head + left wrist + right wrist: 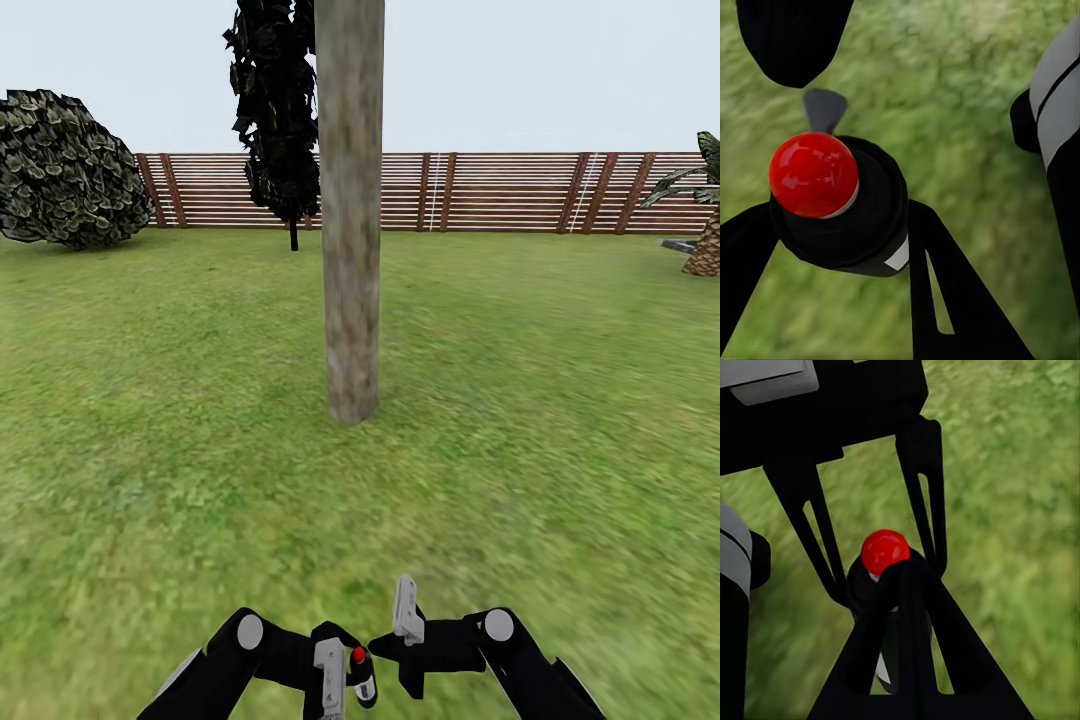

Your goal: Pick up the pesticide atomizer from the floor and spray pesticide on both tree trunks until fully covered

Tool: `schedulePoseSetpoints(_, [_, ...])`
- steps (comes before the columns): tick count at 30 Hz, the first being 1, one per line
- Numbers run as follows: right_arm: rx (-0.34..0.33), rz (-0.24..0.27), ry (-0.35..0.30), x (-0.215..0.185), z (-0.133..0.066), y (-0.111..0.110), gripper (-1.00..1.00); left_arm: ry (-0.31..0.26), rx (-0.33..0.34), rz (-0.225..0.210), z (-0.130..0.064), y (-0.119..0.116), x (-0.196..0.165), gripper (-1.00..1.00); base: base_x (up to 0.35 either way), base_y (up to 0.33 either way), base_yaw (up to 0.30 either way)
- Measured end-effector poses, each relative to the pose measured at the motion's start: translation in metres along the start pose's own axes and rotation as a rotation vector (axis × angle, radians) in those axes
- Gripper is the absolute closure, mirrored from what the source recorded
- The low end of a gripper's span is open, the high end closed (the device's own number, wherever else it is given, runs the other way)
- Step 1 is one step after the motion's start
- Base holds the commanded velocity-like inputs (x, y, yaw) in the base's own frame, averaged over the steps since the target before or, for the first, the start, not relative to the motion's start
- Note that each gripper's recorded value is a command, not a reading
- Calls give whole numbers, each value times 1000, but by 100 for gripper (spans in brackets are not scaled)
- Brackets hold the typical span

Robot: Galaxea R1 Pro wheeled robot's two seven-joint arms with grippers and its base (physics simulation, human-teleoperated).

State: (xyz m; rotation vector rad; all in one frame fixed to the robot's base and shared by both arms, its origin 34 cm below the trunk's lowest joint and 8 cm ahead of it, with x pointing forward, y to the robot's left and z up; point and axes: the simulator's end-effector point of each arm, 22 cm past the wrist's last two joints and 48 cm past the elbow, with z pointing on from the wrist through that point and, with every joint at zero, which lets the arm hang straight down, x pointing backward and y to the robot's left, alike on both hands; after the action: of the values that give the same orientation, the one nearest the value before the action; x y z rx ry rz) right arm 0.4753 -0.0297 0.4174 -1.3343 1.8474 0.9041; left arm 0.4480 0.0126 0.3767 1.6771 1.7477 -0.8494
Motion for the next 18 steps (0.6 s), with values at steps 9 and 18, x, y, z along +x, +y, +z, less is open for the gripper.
schedulePoseSetpoints(9, [0,0,0,0,0,0,100,-11,-3,3,2,1,-6,100,0,0,0])
schedulePoseSetpoints(18, [0,1,-2,-1,0,0,100,-54,-9,-27,4,2,-16,100,0,0,0])
